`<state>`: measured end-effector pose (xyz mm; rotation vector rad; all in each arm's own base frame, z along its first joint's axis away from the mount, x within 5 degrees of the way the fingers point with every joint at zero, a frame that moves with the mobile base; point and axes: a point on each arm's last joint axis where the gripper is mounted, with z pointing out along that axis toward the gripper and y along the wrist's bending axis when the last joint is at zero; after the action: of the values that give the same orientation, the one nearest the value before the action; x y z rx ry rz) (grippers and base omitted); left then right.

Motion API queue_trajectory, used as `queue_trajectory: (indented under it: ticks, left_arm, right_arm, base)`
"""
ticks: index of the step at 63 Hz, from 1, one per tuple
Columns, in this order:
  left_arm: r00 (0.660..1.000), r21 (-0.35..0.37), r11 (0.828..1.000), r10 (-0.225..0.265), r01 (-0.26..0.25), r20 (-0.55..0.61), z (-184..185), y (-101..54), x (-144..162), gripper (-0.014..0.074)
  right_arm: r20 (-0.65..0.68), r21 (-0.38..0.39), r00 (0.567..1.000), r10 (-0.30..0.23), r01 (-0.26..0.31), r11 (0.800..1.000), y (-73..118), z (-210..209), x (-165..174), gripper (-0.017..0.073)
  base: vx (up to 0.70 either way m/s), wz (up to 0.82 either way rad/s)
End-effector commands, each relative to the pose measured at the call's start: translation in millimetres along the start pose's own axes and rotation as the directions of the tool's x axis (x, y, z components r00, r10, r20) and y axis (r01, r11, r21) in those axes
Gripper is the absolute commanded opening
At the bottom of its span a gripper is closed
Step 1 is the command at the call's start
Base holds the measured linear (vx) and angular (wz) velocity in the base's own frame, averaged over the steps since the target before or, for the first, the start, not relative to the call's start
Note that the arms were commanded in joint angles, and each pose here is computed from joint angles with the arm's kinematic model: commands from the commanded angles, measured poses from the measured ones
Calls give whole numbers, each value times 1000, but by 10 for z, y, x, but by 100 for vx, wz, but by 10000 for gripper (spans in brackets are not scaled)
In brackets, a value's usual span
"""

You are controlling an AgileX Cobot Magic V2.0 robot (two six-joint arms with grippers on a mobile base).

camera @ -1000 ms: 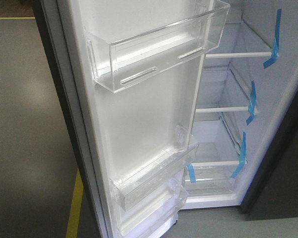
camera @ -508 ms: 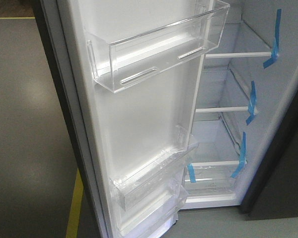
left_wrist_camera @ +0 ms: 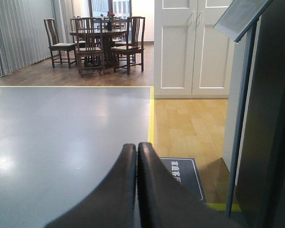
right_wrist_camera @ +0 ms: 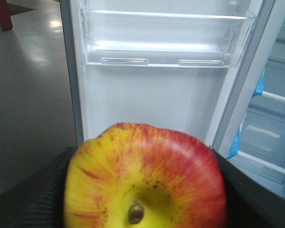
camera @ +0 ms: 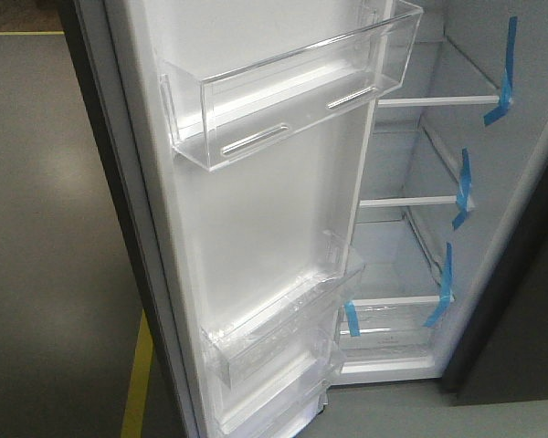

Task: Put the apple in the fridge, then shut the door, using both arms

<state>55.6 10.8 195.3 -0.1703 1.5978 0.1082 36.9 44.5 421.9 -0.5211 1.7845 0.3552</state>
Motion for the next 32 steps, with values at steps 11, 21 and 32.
queue_trajectory:
  ticks: [11,21,32]
  left_arm:
    - [998,20,1000,-10,8,58,2,-15,23,-8]
    - [998,20,1000,-10,8,58,2,-15,23,-8]
    - [998,20,1000,-10,8,58,2,-15,23,-8]
  right_arm:
    - [267,88,963,35,-60,994,-129,5,-319,3]
    - [329,87,944,14,-45,995,-353,274,-732,3]
    - [335,32,942,-6,-5,999,-684,798,-1254,3]
  base:
    - [0,0]
    - [0,0]
    - [0,0]
